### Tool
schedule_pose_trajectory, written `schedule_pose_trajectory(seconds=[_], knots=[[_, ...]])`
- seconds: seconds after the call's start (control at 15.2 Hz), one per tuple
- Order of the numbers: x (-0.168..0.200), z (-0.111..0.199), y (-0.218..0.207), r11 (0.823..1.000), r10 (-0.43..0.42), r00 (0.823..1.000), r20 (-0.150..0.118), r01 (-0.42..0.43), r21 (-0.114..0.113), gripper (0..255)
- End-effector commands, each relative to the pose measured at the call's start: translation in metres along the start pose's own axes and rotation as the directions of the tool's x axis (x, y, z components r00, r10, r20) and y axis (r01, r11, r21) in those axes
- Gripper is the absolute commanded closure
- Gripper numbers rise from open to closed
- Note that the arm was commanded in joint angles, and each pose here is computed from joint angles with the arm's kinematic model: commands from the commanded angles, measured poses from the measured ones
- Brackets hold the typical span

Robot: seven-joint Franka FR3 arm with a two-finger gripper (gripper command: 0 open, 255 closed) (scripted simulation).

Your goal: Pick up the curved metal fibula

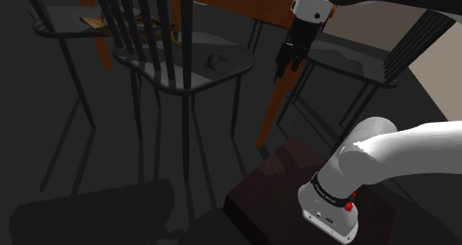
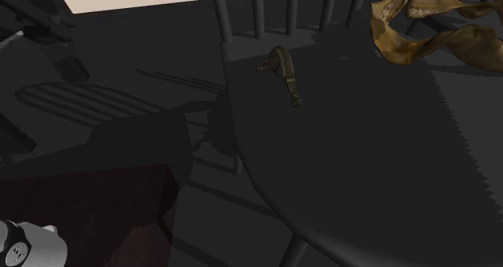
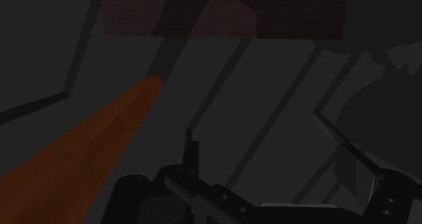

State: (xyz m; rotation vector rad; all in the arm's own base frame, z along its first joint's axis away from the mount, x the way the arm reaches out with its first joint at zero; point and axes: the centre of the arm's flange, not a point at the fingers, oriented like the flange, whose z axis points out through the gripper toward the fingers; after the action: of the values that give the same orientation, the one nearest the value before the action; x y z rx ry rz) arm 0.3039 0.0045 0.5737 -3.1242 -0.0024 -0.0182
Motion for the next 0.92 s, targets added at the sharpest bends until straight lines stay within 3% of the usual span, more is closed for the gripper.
schedule_pose_trajectory(seconds=[0.0, 0.86], knots=[[0.0, 0.0, 0.0, 1.0, 0.0, 1.0, 0.0, 0.0, 0.0, 0], [0.154, 0.0, -0.091, 0.999, 0.046, 0.996, 0.073, -0.047, 0.019, 0]])
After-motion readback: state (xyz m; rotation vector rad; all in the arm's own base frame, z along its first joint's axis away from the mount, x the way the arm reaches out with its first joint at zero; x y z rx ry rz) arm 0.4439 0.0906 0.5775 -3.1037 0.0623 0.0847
